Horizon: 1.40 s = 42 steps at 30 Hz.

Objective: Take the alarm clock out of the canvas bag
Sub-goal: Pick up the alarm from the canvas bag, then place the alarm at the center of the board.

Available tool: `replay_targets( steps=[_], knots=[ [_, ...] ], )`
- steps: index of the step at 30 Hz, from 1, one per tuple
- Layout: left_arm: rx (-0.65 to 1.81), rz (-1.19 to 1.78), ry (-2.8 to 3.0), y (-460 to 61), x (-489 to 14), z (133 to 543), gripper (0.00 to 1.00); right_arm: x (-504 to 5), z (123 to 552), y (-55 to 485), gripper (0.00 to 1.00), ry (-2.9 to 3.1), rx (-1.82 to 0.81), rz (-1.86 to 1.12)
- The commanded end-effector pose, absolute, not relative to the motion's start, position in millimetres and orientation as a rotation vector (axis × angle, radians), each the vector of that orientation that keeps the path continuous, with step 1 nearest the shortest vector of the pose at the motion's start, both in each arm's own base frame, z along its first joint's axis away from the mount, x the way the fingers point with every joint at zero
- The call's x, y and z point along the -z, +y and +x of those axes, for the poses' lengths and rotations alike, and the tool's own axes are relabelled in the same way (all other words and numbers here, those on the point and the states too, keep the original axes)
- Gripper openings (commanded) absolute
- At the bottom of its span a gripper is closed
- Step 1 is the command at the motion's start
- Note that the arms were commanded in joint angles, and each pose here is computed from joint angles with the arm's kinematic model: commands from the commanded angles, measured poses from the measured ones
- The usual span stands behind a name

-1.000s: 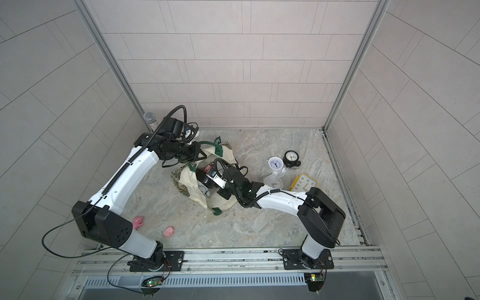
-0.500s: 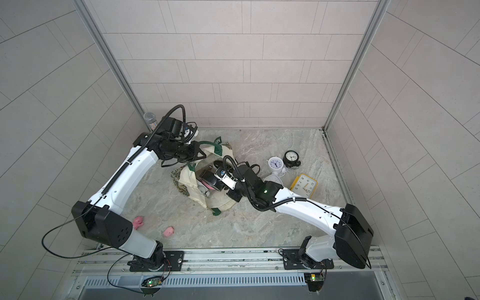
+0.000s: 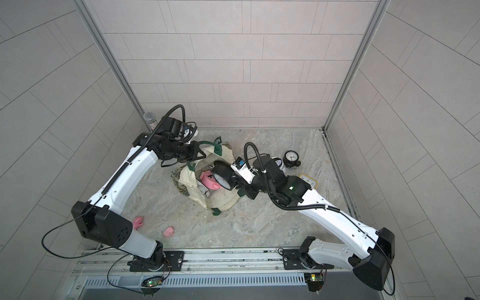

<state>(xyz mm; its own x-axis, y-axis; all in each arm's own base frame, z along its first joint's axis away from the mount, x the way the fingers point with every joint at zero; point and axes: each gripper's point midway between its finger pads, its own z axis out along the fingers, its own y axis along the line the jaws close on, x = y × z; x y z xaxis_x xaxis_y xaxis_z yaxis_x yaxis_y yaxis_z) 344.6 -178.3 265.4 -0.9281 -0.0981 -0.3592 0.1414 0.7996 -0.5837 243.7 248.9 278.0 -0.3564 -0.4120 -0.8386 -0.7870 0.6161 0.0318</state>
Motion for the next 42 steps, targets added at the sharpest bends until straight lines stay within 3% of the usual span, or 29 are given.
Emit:
replay_targets(
  steps=[1, 7, 12, 18, 26, 42],
  knots=[
    [0.959, 0.096, 2.499, -185, -298, 347, 0.0, -323, 242, 234, 0.0, 1.961, -0.776, -0.77],
    [0.954, 0.092, 2.499, -183, -299, 344, 0.0, -375, 278, 189, 0.0, 1.89, -0.889, -0.451],
    [0.952, 0.084, 2.501, -182, -299, 343, 0.0, -381, 328, 143, 0.0, 1.914, -0.87, -0.181],
    [0.951, 0.069, 2.502, -181, -298, 341, 0.0, -343, 397, 106, 0.0, 1.967, -0.955, 0.196],
    [0.94, 0.065, 2.503, -179, -299, 339, 0.0, -259, 464, 102, 0.0, 2.066, -0.998, 0.399],
    [0.927, 0.051, 2.521, -178, -294, 340, 0.0, -152, 525, 114, 0.0, 2.186, -1.138, 0.595]
  ],
)
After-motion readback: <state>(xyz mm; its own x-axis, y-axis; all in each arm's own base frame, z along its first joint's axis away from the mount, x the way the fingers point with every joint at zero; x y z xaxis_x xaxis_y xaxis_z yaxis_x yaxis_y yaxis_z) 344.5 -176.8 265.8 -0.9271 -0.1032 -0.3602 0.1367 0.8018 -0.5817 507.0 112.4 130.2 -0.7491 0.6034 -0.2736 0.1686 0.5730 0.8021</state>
